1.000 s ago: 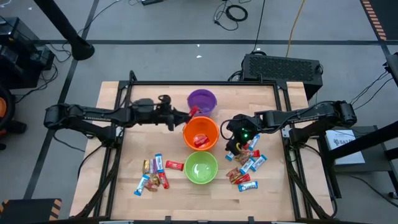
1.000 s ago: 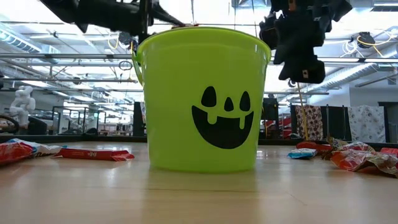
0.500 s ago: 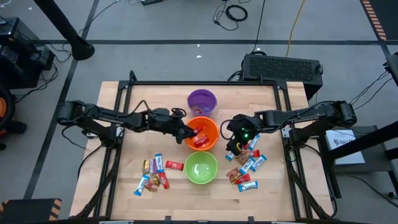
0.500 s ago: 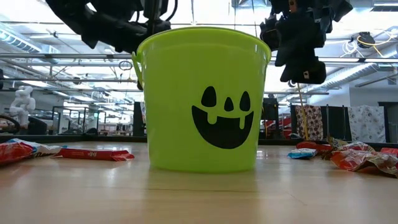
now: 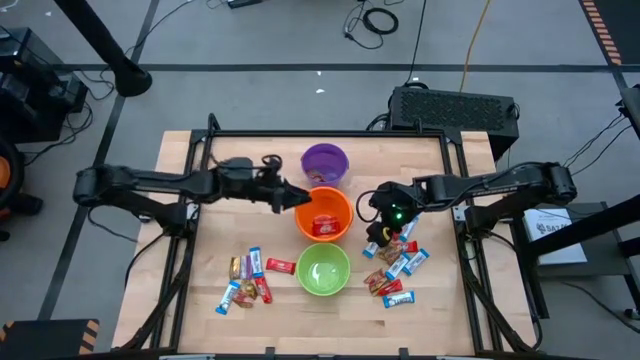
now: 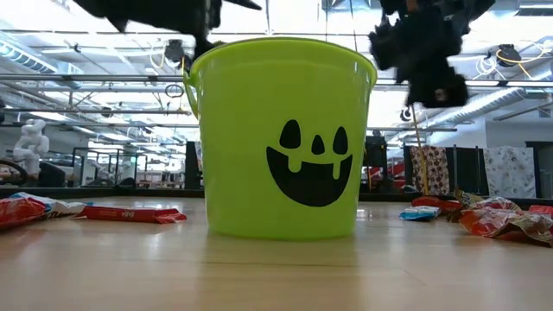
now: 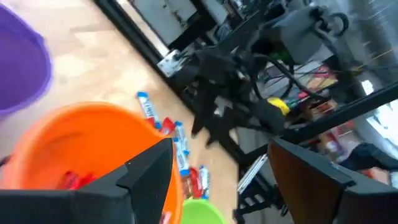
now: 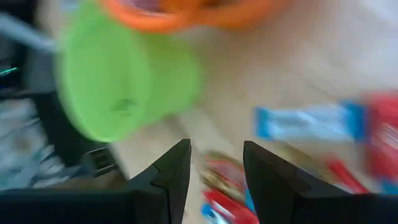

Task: Sort candy by brand, put in halloween buckets
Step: Put blue chocolate bar into the green bucket

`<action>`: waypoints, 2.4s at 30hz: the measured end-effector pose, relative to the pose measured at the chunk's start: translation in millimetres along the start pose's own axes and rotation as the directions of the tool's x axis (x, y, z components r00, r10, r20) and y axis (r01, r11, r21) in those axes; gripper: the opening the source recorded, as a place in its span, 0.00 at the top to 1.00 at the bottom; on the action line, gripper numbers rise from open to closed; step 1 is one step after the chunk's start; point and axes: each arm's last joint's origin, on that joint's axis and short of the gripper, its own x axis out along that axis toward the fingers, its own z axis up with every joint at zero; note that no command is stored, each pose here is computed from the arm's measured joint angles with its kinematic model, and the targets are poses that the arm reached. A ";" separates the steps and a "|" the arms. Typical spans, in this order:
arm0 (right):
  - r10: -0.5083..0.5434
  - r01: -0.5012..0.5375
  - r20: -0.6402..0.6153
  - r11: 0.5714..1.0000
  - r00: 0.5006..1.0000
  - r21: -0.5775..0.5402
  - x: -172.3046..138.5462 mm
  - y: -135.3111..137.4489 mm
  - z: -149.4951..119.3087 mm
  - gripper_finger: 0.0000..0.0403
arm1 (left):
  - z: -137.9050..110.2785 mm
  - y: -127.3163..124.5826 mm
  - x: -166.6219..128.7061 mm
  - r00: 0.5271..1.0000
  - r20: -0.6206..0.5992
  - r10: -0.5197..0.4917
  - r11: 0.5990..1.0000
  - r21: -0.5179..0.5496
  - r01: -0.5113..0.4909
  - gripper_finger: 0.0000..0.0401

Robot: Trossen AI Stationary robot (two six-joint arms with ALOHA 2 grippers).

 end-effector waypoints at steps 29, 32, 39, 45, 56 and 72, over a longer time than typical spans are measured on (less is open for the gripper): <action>-0.536 0.474 -0.116 0.600 0.836 0.644 8.5 -134.7 -4.4 0.65 | -41.8 -7.1 -43.5 0.874 -0.259 0.411 0.911 0.073 -0.407 0.33; -0.529 0.461 -0.108 0.599 0.841 0.655 11.0 -139.8 -4.8 0.65 | -41.5 -6.7 -43.5 0.873 -0.247 0.421 0.906 0.078 -0.416 0.33; -0.498 0.416 -0.086 0.604 0.863 0.680 18.5 -147.1 -6.8 0.65 | -41.8 -6.2 -43.8 0.869 -0.247 0.429 0.903 0.088 -0.421 0.33; -0.490 0.408 -0.089 0.597 0.867 0.690 23.4 -152.8 -11.2 0.67 | -41.9 -6.1 -43.8 0.868 -0.247 0.430 0.903 0.106 -0.417 0.33; -0.497 0.432 -0.098 0.620 0.862 0.655 25.5 -156.8 -15.1 0.97 | -42.1 -5.2 -44.4 0.862 -0.244 0.445 0.896 0.137 -0.423 0.33; -0.383 0.301 0.065 0.809 0.921 0.505 0.9 -121.7 11.4 1.00 | -43.3 -3.4 -45.6 0.849 -0.251 0.465 0.885 0.151 -0.440 0.33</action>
